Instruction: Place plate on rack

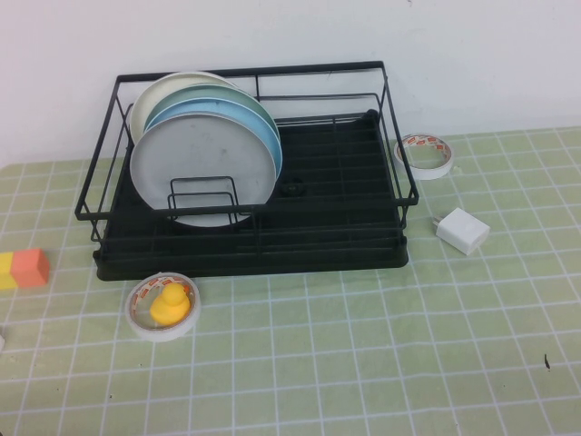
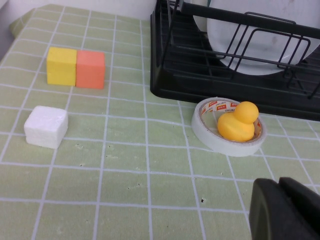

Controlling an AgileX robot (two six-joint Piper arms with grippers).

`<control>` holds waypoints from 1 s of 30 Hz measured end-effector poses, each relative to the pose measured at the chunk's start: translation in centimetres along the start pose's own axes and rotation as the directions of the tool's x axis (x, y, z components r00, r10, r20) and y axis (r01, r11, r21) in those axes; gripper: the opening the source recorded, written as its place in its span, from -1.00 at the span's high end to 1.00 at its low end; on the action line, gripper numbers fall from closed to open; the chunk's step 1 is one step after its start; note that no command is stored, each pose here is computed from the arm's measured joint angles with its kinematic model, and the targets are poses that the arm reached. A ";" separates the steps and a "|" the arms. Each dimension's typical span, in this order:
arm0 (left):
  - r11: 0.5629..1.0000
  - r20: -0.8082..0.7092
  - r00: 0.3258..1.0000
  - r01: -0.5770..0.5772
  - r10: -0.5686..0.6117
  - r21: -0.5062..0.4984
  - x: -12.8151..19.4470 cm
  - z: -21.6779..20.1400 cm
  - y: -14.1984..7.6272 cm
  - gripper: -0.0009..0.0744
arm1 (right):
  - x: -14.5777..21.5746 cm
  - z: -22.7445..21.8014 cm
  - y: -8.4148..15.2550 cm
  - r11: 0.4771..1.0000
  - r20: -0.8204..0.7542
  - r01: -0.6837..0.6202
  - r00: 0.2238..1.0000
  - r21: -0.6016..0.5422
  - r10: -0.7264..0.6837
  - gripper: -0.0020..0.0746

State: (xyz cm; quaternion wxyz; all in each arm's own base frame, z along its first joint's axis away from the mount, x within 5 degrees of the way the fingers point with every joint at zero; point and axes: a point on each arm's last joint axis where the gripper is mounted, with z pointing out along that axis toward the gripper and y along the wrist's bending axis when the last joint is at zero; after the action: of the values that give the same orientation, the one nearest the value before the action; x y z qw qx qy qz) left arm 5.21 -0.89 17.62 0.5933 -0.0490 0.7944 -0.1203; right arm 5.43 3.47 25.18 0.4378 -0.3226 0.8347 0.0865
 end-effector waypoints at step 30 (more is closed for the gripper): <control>1.000 0.000 1.000 -0.019 0.019 0.000 0.0 0.0 0.0 0.98 | 0.1 -0.1 -0.3 0.998 0.000 -0.049 0.999 0.038 0.049 0.95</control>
State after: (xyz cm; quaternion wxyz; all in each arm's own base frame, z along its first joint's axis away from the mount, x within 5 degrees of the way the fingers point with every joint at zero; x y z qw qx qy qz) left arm 5.21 -0.89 17.62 0.5944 -0.0414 0.7949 -0.1146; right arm 5.53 3.20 25.21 0.4414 -0.2936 0.8441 0.0810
